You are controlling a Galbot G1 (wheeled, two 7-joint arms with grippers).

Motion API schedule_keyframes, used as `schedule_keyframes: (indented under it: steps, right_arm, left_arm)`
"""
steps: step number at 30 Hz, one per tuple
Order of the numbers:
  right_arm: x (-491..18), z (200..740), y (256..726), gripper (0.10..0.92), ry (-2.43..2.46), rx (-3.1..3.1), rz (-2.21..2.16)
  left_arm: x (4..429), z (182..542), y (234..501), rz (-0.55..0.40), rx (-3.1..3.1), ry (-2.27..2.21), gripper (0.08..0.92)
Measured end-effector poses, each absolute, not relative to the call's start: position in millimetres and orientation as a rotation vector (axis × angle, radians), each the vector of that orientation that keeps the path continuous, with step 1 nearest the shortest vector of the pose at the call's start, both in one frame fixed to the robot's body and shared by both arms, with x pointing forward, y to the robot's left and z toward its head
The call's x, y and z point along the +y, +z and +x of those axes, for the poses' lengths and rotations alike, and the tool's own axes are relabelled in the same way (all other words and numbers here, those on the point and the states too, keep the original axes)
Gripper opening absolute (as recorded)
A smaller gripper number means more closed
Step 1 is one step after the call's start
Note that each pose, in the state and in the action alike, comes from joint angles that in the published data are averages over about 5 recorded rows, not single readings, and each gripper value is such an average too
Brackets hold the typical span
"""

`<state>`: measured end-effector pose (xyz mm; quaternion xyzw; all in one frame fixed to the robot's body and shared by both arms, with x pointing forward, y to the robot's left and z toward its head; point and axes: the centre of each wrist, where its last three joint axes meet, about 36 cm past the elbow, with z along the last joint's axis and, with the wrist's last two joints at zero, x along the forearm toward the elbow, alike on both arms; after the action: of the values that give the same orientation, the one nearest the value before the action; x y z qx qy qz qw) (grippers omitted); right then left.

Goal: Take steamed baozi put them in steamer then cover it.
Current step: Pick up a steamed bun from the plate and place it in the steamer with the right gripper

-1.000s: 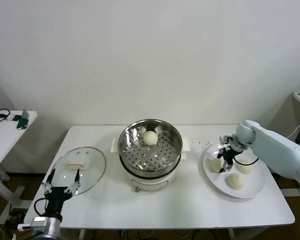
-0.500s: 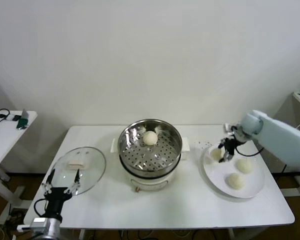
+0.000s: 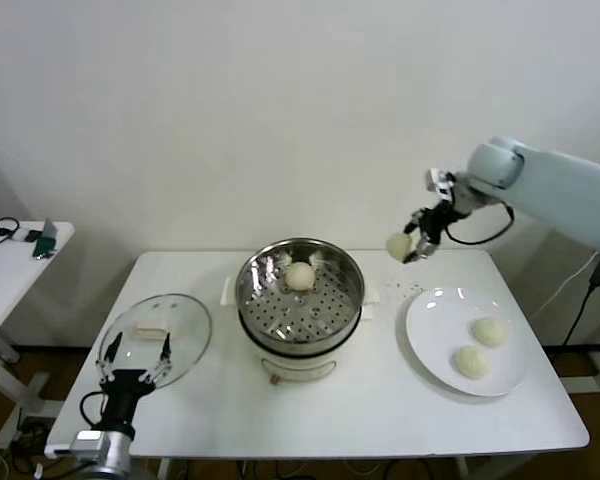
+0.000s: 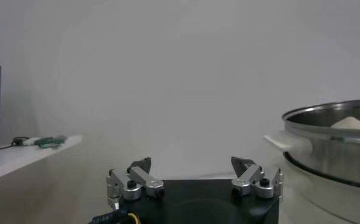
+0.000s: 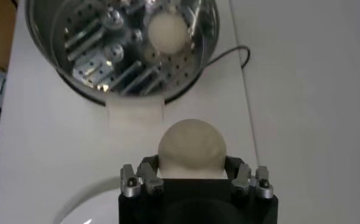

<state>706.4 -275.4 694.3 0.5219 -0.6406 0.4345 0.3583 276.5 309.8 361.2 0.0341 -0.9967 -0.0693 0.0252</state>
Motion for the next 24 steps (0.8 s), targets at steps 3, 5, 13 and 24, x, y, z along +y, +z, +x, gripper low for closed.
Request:
schedule_keyframes:
  steps: [3,5,13,24]
  right_arm:
    - [-248,707,700,0.696,1.123,-1.642,1.373]
    - [-229,708,700,0.696,1.127,-1.630,1.389]
    - [-153,714,685,0.696,1.157,-1.552,1.448]
    - [-67,718,647,0.704,1.211,-1.429,1.504]
  left_arm:
    - [310,276,362,0.093,-3.082,-0.216,0.823]
    - [310,275,362,0.086,-3.080,-0.216,0.823]
    - [312,276,363,0.068,-3.080,-0.222,0.823]
    - [318,274,363,0.065,-3.074,-0.230,0.823]
